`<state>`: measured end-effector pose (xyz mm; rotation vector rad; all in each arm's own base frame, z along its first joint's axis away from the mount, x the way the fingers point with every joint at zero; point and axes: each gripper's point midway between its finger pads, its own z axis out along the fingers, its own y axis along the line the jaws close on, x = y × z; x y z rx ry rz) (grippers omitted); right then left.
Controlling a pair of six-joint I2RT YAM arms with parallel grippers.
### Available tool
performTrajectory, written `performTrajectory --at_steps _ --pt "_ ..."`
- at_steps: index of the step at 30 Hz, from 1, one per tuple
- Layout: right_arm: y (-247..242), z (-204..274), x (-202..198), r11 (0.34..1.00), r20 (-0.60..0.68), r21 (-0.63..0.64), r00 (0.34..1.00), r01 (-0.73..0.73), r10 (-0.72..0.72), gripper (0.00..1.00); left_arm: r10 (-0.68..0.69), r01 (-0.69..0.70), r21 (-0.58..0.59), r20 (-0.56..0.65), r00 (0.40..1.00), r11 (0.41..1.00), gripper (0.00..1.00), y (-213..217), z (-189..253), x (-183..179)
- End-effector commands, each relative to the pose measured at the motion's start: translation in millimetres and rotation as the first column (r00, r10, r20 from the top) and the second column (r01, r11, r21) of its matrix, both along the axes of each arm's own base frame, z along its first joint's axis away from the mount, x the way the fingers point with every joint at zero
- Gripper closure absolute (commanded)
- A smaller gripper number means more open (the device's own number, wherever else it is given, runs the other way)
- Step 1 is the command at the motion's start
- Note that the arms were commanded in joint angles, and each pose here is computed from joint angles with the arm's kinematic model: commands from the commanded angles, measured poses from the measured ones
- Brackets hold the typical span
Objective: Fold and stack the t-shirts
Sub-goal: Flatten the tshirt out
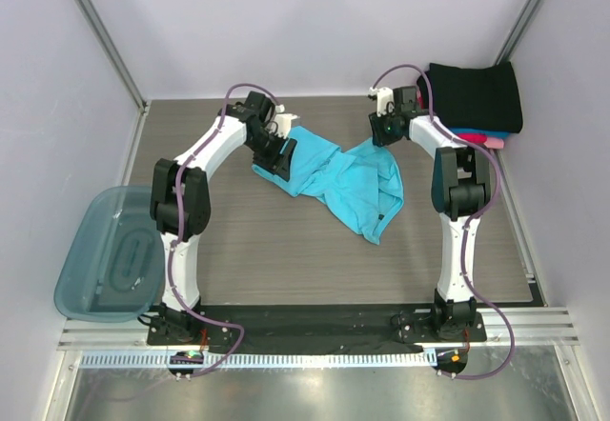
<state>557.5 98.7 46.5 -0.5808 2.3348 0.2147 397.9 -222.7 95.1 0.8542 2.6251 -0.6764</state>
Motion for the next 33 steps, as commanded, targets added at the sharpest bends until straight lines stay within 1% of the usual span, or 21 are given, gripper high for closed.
performTrajectory --at_steps 1,12,16,20,25,28,29,31,33 --pt "2.0 6.9 -1.4 1.0 0.009 0.021 1.0 -0.003 0.003 0.65 -0.01 0.011 -0.013 0.047 0.999 1.0 0.43 -2.2 17.9 3.7" --pt "2.3 -6.3 -7.6 1.0 -0.022 0.019 1.0 -0.013 0.013 0.68 -0.007 0.007 0.002 0.056 0.998 1.0 0.42 0.3 16.7 5.2" --pt "3.4 -4.9 -4.9 1.0 -0.016 0.024 1.0 -0.015 0.015 0.71 -0.011 0.011 0.009 0.06 0.998 1.0 0.42 0.4 16.4 4.9" --pt "3.1 -3.6 -5.3 1.0 -0.017 0.027 1.0 -0.014 0.015 0.78 -0.015 0.014 0.016 0.06 0.998 1.0 0.42 -1.0 14.9 3.7" --pt "2.9 -0.7 -6.0 1.0 -0.012 0.026 1.0 -0.017 0.017 0.82 -0.016 0.015 0.02 0.063 0.998 1.0 0.42 -1.6 14.0 4.2" --pt "4.3 0.6 -6.1 0.999 -0.01 0.028 1.0 -0.02 0.021 0.87 -0.02 0.018 0.02 0.063 0.998 1.0 0.42 -2.9 14.0 3.5" --pt "4.6 2.5 -5.6 0.999 -0.006 0.03 1.0 -0.021 0.022 0.92 -0.019 0.018 0.021 0.066 0.998 1.0 0.42 -2.9 14.4 4.3" --pt "5.4 15.3 -3.1 0.999 0.017 0.039 1.0 -0.025 0.024 0.99 -0.021 0.02 0.019 0.067 0.998 1.0 0.42 -3.9 15.4 4.2" --pt "5.5 32.2 -0.2 0.998 0.043 0.065 0.999 -0.014 0.012 0.99 -0.021 0.019 0.026 0.08 0.997 0.999 0.42 -2.9 17.8 6.8"
